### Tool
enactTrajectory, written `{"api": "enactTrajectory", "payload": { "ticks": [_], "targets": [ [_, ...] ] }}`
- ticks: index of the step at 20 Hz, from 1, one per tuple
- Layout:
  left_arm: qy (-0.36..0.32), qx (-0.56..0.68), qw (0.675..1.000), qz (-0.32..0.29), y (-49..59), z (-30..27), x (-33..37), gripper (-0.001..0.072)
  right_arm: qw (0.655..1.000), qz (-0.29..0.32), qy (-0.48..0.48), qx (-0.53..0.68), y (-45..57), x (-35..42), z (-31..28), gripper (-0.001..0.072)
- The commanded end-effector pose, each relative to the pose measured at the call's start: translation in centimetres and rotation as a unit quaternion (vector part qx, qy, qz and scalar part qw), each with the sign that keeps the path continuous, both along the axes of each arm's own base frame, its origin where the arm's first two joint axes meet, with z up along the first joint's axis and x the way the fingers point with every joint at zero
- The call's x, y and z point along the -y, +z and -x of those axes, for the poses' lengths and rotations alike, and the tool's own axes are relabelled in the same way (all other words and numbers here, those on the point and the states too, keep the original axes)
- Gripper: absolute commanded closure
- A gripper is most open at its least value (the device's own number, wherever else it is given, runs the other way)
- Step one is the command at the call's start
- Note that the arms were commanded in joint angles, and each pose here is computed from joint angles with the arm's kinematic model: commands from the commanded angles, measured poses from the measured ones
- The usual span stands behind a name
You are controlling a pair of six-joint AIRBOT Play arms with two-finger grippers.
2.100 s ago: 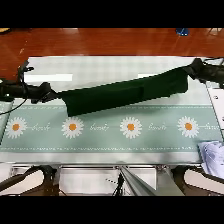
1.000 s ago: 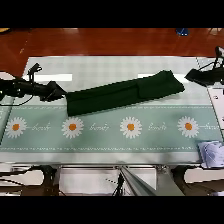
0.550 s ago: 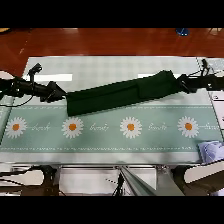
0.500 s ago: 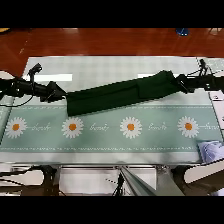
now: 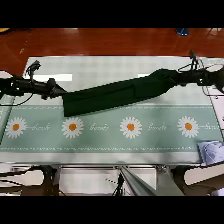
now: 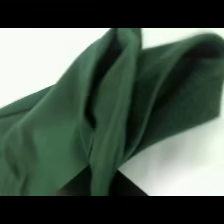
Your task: Fold the shirts.
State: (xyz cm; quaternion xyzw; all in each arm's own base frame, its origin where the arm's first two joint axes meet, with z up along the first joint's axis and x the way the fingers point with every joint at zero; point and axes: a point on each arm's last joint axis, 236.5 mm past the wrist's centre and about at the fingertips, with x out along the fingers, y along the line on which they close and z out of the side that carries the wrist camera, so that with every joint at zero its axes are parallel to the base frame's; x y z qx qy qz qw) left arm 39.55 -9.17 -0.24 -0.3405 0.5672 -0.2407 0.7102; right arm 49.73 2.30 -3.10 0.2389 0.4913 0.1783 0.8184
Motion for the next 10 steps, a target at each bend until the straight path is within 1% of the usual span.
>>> {"api": "enactTrajectory", "payload": {
  "ticks": [1, 2, 5, 8, 10],
  "targets": [
    [-0.016, 0.024, 0.999, 0.045, 2.4, -0.3, 3.5, 0.0684, 0.993, 0.066, 0.095, 0.001, 4.2, -1.6, 4.3, 0.0683],
    [-0.030, 0.026, 0.998, 0.056, 2.8, -0.1, 5.4, 0.0684, 0.989, 0.092, 0.114, -0.004, 5.3, -2.0, 5.7, 0.0683],
    [-0.064, 0.047, 0.996, 0.040, 2.3, 0.2, 10.8, 0.0684, 0.983, 0.139, 0.114, 0.020, 9.6, -3.7, 7.4, 0.0683],
    [-0.050, 0.066, 0.996, 0.020, 1.7, -0.4, 15.8, 0.0684, 0.975, 0.190, 0.109, 0.041, 13.0, -5.1, 9.3, 0.0683],
    [-0.050, 0.073, 0.996, 0.014, 1.1, 0.0, 18.7, 0.0684, 0.971, 0.205, 0.110, 0.046, 14.5, -6.2, 10.7, 0.0683]
  ]
}}
